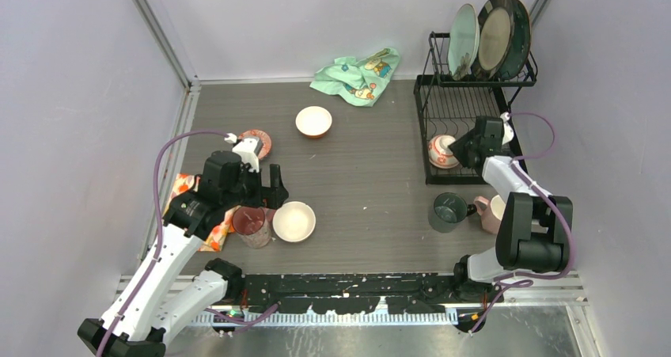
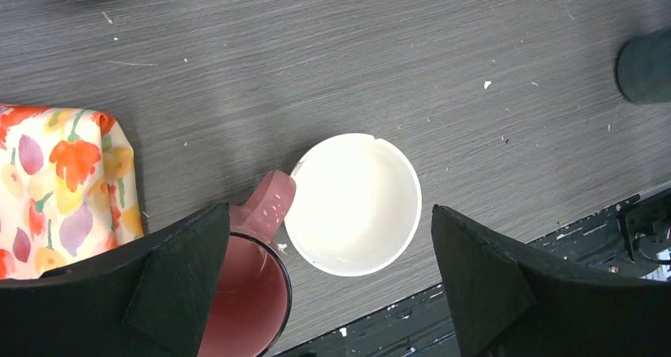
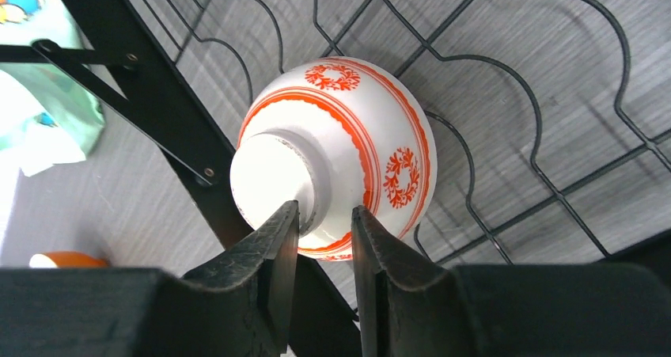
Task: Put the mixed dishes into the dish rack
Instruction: Move the bowl to the dish rack.
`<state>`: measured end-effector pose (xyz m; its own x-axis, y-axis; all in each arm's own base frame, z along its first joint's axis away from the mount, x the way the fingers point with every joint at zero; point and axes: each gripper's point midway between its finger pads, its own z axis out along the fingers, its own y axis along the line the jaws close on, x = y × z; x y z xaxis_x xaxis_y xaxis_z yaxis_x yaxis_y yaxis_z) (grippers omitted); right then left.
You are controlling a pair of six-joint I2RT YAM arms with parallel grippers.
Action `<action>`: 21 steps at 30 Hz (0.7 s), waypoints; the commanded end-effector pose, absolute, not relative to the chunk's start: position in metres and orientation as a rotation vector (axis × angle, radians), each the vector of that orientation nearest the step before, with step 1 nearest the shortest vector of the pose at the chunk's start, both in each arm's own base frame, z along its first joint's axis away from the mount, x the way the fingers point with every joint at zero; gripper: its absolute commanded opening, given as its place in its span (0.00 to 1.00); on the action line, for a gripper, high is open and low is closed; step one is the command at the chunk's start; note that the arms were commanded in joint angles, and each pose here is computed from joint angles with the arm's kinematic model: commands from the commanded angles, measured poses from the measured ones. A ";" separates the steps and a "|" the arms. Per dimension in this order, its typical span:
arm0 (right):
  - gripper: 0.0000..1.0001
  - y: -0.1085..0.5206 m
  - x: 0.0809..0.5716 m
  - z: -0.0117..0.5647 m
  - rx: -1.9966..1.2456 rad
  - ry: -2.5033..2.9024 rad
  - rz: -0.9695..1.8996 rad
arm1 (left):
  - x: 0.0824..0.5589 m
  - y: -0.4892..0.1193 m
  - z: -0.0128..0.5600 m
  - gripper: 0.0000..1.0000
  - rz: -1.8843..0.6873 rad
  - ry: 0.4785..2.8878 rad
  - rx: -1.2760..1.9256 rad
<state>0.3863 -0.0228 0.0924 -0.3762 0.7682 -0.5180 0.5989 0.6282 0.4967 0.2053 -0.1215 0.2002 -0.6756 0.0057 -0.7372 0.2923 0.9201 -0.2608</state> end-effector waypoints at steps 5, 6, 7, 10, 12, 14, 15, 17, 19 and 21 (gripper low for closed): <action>0.34 -0.039 0.409 0.118 1.131 1.836 0.382 | 0.211 -0.125 0.208 1.00 -0.465 2.226 0.241; 0.34 -0.042 0.411 0.118 1.137 1.824 0.366 | 0.211 -0.125 0.208 1.00 -0.465 2.225 0.240; 0.34 -0.046 0.412 0.117 1.145 1.813 0.350 | 0.211 -0.125 0.208 1.00 -0.467 2.224 0.241; 0.34 -0.054 0.418 0.117 1.166 1.789 0.339 | 0.211 -0.124 0.208 1.00 -0.462 2.223 0.238; 0.35 -0.057 0.424 0.120 1.164 1.764 0.341 | 0.211 -0.123 0.208 1.00 -0.456 2.223 0.235; 0.38 -0.063 0.428 0.119 1.168 1.751 0.312 | 0.211 -0.123 0.208 1.00 -0.455 2.221 0.233; 0.39 -0.067 0.430 0.118 1.178 1.752 0.298 | 0.211 -0.123 0.209 1.00 -0.454 2.220 0.234; 0.41 -0.067 0.432 0.120 1.199 1.769 0.299 | 0.211 -0.123 0.208 1.00 -0.455 2.222 0.232; 0.42 -0.066 0.427 0.124 1.221 1.768 0.306 | 0.211 -0.123 0.209 1.00 -0.457 2.219 0.234; 0.46 -0.067 0.419 0.127 1.268 1.748 0.310 | 0.211 -0.123 0.209 1.00 -0.457 2.218 0.233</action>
